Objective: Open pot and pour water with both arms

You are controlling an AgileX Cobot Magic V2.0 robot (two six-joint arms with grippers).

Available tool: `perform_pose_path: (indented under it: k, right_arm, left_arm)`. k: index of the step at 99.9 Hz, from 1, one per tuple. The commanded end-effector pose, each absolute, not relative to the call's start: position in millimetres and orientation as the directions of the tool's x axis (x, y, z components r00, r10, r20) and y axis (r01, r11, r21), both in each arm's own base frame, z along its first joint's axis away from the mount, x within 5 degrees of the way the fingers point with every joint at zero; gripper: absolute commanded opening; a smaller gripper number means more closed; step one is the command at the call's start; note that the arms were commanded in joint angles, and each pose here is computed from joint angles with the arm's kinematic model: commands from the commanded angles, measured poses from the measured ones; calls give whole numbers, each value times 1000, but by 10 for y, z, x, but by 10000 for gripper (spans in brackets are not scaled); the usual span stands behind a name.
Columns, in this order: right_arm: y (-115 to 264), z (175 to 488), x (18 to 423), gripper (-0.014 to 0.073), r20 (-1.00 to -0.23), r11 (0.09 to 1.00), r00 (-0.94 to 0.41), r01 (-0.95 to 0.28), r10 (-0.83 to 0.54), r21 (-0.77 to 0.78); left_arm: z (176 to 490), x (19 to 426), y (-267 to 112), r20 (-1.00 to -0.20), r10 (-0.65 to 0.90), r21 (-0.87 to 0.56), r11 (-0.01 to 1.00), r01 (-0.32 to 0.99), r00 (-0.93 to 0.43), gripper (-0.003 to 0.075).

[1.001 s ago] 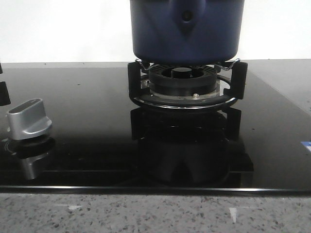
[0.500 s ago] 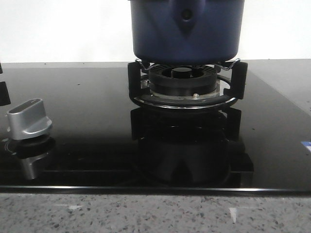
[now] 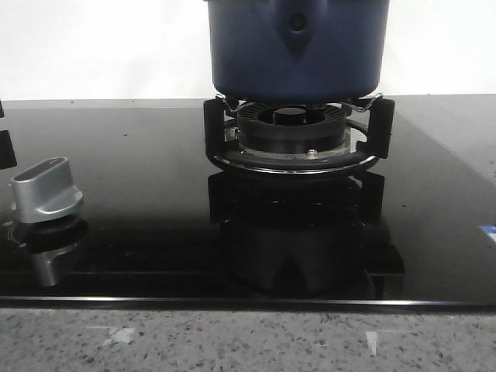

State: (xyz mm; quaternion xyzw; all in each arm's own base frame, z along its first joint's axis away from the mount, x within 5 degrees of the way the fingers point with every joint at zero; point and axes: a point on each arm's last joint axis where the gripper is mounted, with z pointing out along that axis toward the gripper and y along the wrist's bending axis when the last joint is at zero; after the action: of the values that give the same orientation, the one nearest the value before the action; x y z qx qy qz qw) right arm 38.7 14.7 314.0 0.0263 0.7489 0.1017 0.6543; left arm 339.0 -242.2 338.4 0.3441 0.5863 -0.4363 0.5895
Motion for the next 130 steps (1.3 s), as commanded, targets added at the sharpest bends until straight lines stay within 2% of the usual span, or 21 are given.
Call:
perform_pose_path:
  k: [1,22,53,86,104,130]
  right_arm:
    - [133,3285,400,402,-981,978,-64,-94,181,186]
    - [126,3304,401,402,-982,978,-42,-90,183,186]
    - [121,3317,402,402,-982,979,-26,-88,185,186]
    - [128,3304,401,402,-982,978,-42,-91,186,189]
    - [177,3274,394,402,-964,957,-94,-133,249,260]
    - [215,3599,490,402,-949,938,-141,-169,282,304]
  left_arm:
    - [3920,3187,-2327,-971,-238,-60,330,942,22,314]
    - [4142,3084,-2089,-977,-208,-32,339,940,42,314]
    - [4284,2929,-1650,-987,-153,1,341,940,57,314]
    - [4153,2600,-1278,-990,-133,-21,421,907,39,314]
    - [4052,2359,-1166,-992,-128,-36,443,896,23,314]
    - [4052,2137,-1123,-991,-117,6,449,893,66,314]
